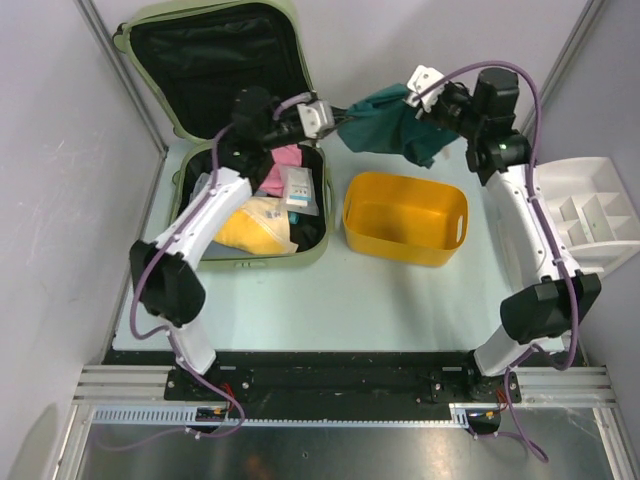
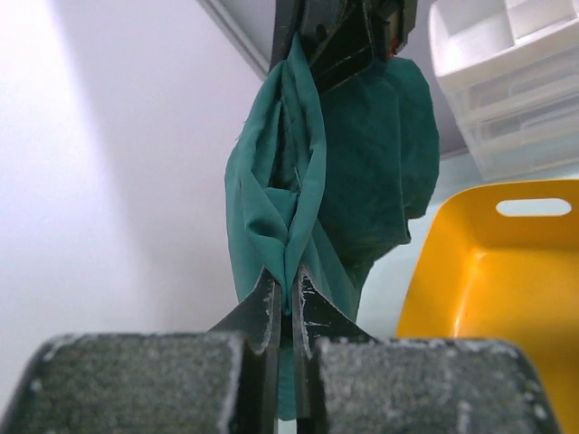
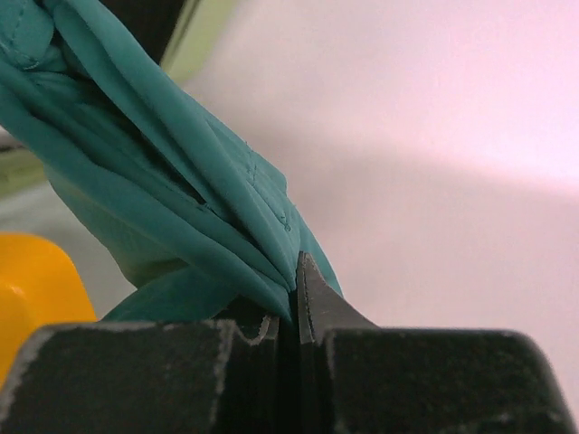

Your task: Open, take out, and arrange the luggage

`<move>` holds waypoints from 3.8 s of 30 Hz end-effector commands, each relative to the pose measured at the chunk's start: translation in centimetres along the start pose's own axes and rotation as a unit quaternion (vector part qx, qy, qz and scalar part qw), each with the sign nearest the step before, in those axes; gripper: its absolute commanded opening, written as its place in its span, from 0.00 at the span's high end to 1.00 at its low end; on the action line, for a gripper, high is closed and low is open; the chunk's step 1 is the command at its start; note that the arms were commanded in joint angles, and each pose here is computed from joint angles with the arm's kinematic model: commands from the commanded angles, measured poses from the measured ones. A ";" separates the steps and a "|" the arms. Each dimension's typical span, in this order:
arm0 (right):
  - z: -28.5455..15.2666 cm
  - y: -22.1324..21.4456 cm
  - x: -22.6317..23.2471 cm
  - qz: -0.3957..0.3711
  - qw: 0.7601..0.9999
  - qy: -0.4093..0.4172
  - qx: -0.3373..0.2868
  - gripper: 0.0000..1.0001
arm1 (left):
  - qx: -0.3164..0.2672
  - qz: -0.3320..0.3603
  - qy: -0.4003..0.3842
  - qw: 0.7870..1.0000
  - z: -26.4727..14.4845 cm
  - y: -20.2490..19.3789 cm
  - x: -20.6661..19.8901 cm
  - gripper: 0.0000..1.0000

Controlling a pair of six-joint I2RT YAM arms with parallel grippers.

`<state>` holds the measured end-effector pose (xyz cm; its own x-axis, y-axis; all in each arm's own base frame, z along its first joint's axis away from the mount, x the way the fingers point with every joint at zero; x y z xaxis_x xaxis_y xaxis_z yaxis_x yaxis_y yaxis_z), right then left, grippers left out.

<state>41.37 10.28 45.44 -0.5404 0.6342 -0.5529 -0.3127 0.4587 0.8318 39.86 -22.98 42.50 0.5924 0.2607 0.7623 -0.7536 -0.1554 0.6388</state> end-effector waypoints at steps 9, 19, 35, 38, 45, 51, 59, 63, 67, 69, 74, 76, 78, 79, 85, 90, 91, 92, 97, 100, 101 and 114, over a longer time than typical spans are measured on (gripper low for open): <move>-10.7 -5.9 5.3 -0.115 0.985 0.041 0.123 1.00 | -0.018 -0.002 -0.091 0.996 -1.4 -2.1 -9.9 1.00; -11.0 -11.8 11.3 -0.002 0.961 0.179 0.211 1.00 | 0.052 -0.119 -0.174 0.976 -2.5 -7.3 -17.5 1.00; -4.5 -18.4 8.3 0.034 0.951 0.181 0.249 0.43 | 0.163 -0.341 -0.114 0.919 1.6 -11.0 -15.9 0.95; -3.7 -18.8 6.9 0.051 0.946 0.183 0.261 0.28 | 0.178 -0.362 -0.098 0.910 1.9 -11.4 -15.6 0.64; -4.2 -18.5 3.7 0.061 0.945 0.163 0.277 0.04 | 0.200 -0.386 -0.042 0.900 2.3 -10.5 -11.8 0.32; -4.7 -16.9 5.0 0.139 0.929 0.209 0.272 0.05 | 0.215 -0.402 0.025 0.890 -1.2 -9.1 -7.9 0.27; -2.7 -20.2 10.5 0.279 0.875 0.218 0.329 0.12 | 0.306 -0.419 0.131 0.845 -13.3 -10.1 -5.6 0.23; -3.0 -23.8 13.0 0.300 0.847 0.221 0.380 0.14 | 0.379 -0.425 0.150 0.808 -19.3 -11.1 -6.8 0.23; -2.5 -26.3 13.8 0.318 0.823 0.209 0.422 0.16 | 0.449 -0.423 0.178 0.767 -24.9 -12.6 -7.7 0.23; -2.3 -25.5 13.5 0.337 0.818 0.211 0.416 0.18 | 0.466 -0.436 0.182 0.748 -26.3 -13.1 -8.3 0.25; -0.9 -19.1 10.6 0.350 0.857 0.179 0.333 0.18 | 0.501 -0.451 0.190 0.714 -28.5 -13.8 -9.7 0.30; -0.4 -17.1 10.4 0.350 0.867 0.176 0.308 0.18 | 0.503 -0.471 0.194 0.698 -29.0 -13.9 -10.7 0.32; 0.2 -14.6 10.8 0.345 0.879 0.178 0.277 0.18 | 0.506 -0.483 0.198 0.686 -29.4 -14.3 -11.2 0.34; 0.4 -13.8 11.0 0.342 0.883 0.180 0.267 0.18 | 0.507 -0.490 0.201 0.680 -29.7 -14.4 -11.5 0.35; 2.9 -9.9 14.0 0.313 0.898 0.220 0.217 0.18 | 0.478 -0.460 0.137 0.736 -28.1 -15.1 -11.0 0.46; 3.7 -9.4 14.6 0.322 0.892 0.228 0.219 0.19 | 0.471 -0.416 0.082 0.774 -25.8 -16.8 -10.3 0.51; 3.8 -9.6 14.5 0.324 0.891 0.227 0.221 0.19 | 0.474 -0.420 0.075 0.770 -25.6 -17.7 -10.7 0.50; 3.8 -9.6 14.5 0.324 0.891 0.225 0.223 0.19 | 0.478 -0.419 0.072 0.769 -25.4 -18.1 -10.7 0.50; 3.6 -9.5 14.1 0.327 0.891 0.219 0.227 0.19 | 0.485 -0.401 0.061 0.775 -24.0 -19.4 -10.1 0.46; 3.5 -9.5 14.0 0.328 0.890 0.216 0.231 0.19 | 0.502 -0.386 0.047 0.773 -23.5 -20.1 -10.6 0.47; 3.5 -9.5 13.9 0.328 0.890 0.215 0.231 0.19 | 0.506 -0.383 0.046 0.771 -23.5 -20.3 -10.7 0.48; 3.4 -10.0 13.4 0.330 0.890 0.213 0.232 0.18 | 0.514 -0.362 0.032 0.777 -24.1 -18.9 -11.3 0.73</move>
<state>39.47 16.29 28.07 -0.7614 0.6122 0.2135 0.5108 0.3635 0.7791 41.03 -0.17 17.15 0.7069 0.6983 0.1124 0.4780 -0.5888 0.6518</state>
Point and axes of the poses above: each gripper's point midway between its finger pads, its own z axis out along the fingers, its own x axis along the line the jaws close on, y = z × x, the point moved 9 cm from there along -z, back along the fingers, and after that the axes turned 13 degrees about z, right-handed, at the moved point
